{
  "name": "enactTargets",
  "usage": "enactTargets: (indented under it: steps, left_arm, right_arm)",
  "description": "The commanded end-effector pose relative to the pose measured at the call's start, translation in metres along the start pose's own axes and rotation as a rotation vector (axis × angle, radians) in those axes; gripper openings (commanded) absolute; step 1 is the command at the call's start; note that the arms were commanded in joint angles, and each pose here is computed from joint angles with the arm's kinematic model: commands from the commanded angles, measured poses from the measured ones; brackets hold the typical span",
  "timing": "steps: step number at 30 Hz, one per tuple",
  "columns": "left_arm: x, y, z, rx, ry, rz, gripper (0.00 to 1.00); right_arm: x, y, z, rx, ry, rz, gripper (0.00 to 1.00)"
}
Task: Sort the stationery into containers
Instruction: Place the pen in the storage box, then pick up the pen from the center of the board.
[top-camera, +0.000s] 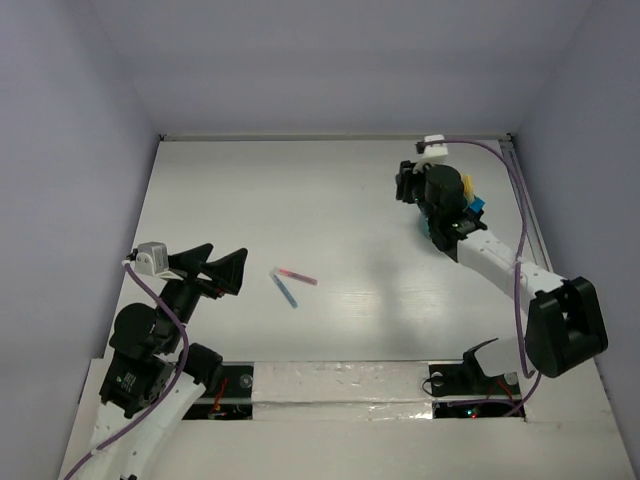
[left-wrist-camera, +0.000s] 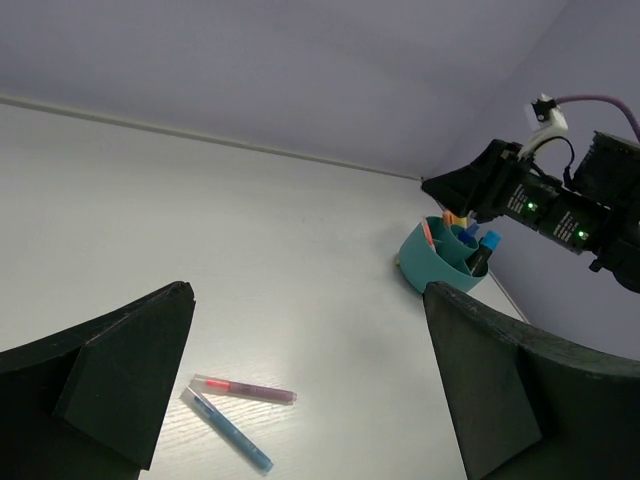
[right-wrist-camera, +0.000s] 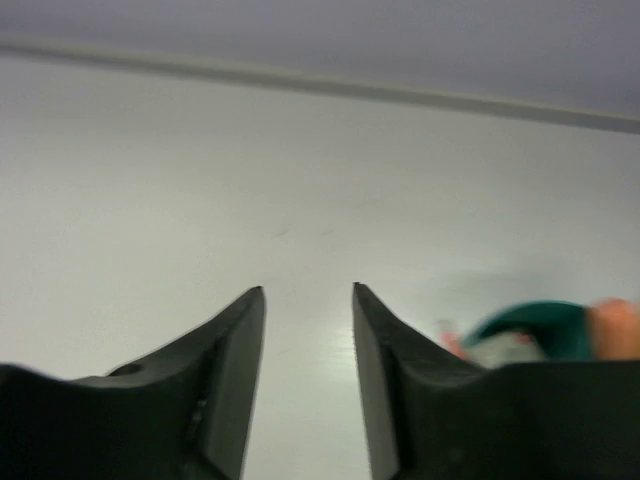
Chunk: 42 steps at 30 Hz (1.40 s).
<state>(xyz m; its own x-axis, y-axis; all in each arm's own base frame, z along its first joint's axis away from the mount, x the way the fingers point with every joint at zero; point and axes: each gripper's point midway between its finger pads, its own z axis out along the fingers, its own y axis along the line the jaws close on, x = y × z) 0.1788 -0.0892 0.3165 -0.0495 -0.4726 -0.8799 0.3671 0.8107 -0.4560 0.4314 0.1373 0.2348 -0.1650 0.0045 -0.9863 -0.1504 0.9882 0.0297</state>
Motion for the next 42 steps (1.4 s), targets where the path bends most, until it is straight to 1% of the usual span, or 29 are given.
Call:
enactTargets:
  steps: [1, 2, 3, 5, 6, 7, 9, 10, 12, 13, 14, 16, 18, 23, 30, 31, 35, 37, 40, 41, 42]
  left_arm:
    - [-0.016, -0.009, 0.001, 0.033, -0.049, 0.001, 0.99]
    - [-0.016, -0.010, 0.001, 0.034, -0.047, 0.001, 0.99]
    - [-0.016, -0.010, 0.001, 0.034, -0.047, 0.000, 0.99]
    - [-0.014, -0.009, 0.002, 0.032, -0.043, 0.002, 0.99]
    - [-0.014, -0.009, 0.002, 0.032, -0.043, 0.000, 0.99]
    - [-0.015, -0.009, 0.001, 0.034, -0.044, 0.000, 0.99]
    - [-0.014, -0.009, 0.002, 0.031, -0.040, -0.001, 0.99]
    - [-0.014, -0.009, 0.002, 0.031, -0.042, -0.001, 0.99]
    - [-0.015, -0.009, 0.002, 0.033, -0.042, -0.001, 0.99]
    - [-0.014, -0.009, 0.002, 0.033, -0.041, 0.001, 0.99]
    - [-0.015, -0.009, 0.002, 0.033, -0.042, 0.000, 0.99]
    - [-0.014, -0.009, 0.001, 0.033, -0.042, -0.001, 0.99]
    - [-0.015, -0.009, 0.001, 0.034, -0.044, -0.001, 0.99]
    - [-0.015, -0.010, 0.001, 0.038, -0.045, 0.002, 0.99]
    - [-0.016, -0.011, 0.000, 0.042, -0.050, 0.001, 0.99]
    - [-0.015, -0.011, 0.000, 0.043, -0.048, 0.001, 0.99]
    - [-0.016, -0.011, 0.000, 0.044, -0.051, -0.001, 0.99]
    - [-0.016, -0.011, 0.000, 0.046, -0.050, 0.001, 0.99]
    - [-0.016, -0.011, -0.001, 0.046, -0.051, -0.001, 0.99]
    - [-0.016, -0.011, -0.001, 0.045, -0.052, 0.001, 0.99]
    - [-0.017, -0.011, -0.001, 0.046, -0.053, -0.001, 0.99]
  right_arm:
    - [0.034, 0.111, -0.030, -0.423, 0.235, 0.017, 0.43]
    - [0.042, 0.131, -0.035, -0.481, 0.274, -0.002, 0.42]
    - [0.065, 0.165, -0.044, -0.555, 0.371, -0.051, 0.41]
    - [0.086, 0.195, -0.053, -0.620, 0.447, -0.105, 0.36]
    - [0.113, 0.207, -0.054, -0.636, 0.522, -0.146, 0.36]
    - [0.110, 0.229, -0.060, -0.678, 0.514, -0.169, 0.36]
    - [0.122, 0.245, -0.060, -0.696, 0.535, -0.206, 0.37]
    - [0.131, 0.258, -0.059, -0.705, 0.552, -0.226, 0.39]
    - [0.143, 0.270, -0.062, -0.724, 0.591, -0.265, 0.44]
    - [0.158, 0.275, -0.061, -0.723, 0.620, -0.291, 0.47]
    - [0.156, 0.289, -0.065, -0.742, 0.610, -0.313, 0.49]
    - [0.166, 0.294, -0.068, -0.751, 0.627, -0.371, 0.52]
    - [0.177, 0.303, -0.071, -0.761, 0.650, -0.404, 0.52]
    - [0.194, 0.310, -0.071, -0.763, 0.676, -0.429, 0.52]
    - [0.205, 0.318, -0.062, -0.753, 0.687, -0.463, 0.48]
    - [0.213, 0.316, -0.061, -0.744, 0.704, -0.480, 0.48]
    - [0.215, 0.324, -0.058, -0.750, 0.700, -0.499, 0.46]
    - [0.216, 0.319, -0.051, -0.713, 0.692, -0.520, 0.46]
    - [0.222, 0.312, -0.044, -0.666, 0.692, -0.558, 0.38]
    - [0.223, 0.308, -0.042, -0.651, 0.692, -0.572, 0.31]
    - [0.223, 0.305, -0.041, -0.640, 0.688, -0.583, 0.28]
